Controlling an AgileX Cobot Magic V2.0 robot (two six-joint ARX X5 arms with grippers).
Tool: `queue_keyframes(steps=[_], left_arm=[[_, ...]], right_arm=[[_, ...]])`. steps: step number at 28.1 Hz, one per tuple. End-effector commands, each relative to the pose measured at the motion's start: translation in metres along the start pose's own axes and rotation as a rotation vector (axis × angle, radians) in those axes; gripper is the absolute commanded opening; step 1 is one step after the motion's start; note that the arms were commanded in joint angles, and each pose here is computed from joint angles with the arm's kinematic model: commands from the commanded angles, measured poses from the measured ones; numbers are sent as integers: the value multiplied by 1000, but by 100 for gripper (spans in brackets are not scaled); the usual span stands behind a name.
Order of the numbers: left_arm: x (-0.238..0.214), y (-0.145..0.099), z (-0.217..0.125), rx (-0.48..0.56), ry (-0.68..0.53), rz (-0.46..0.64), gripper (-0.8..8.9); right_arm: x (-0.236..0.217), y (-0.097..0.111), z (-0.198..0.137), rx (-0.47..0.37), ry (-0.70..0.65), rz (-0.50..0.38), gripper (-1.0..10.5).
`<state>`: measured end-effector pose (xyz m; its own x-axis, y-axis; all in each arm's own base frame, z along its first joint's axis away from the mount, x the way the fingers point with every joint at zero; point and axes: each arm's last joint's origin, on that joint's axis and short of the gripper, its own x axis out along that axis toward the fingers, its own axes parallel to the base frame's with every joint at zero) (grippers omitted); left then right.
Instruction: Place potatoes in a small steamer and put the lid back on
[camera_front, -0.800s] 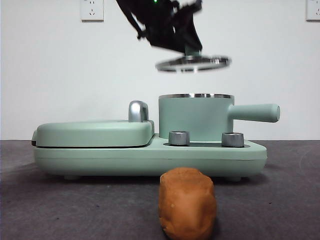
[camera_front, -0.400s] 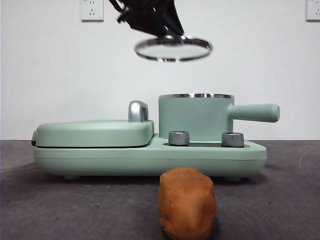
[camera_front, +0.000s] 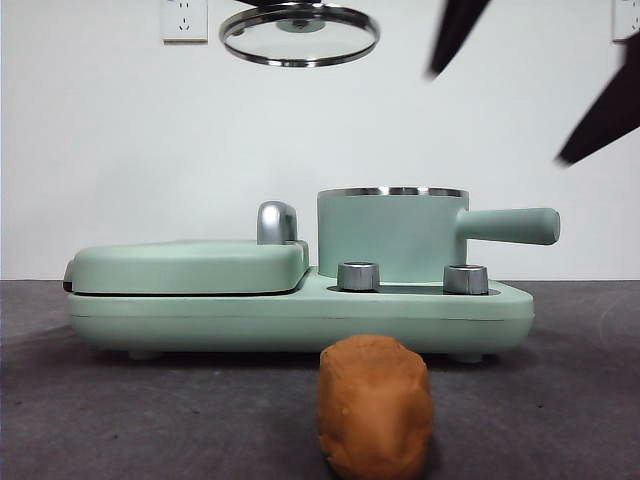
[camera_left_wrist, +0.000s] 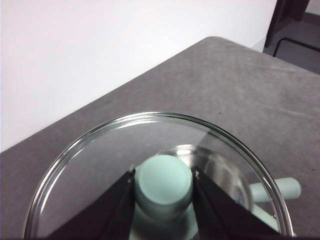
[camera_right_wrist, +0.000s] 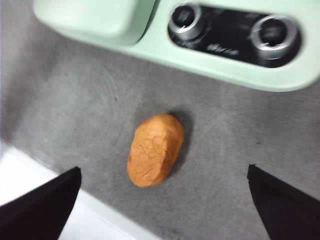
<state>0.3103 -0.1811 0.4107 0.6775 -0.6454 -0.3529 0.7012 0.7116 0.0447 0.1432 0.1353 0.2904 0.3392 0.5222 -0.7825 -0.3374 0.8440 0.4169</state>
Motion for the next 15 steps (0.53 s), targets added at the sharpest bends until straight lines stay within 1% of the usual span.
queue_keyframes(steps=[1,5,10,13,15], left_arm=[[-13,2,14,16,-62,14,109],[-17,10,12,5,-53,36,109],[-20,18,10,-5,-46,60,109],[-21,23,10,-15,-44,74,109],[-22,26,9,-18,-42,81,109]], right_arm=[[20,15,1,-34,41,-11,545],[55,31,-5,-94,124,-42,545],[98,43,-15,-131,214,-84,545],[128,47,-23,-151,267,-106,545],[144,46,-27,-155,296,-129,545]])
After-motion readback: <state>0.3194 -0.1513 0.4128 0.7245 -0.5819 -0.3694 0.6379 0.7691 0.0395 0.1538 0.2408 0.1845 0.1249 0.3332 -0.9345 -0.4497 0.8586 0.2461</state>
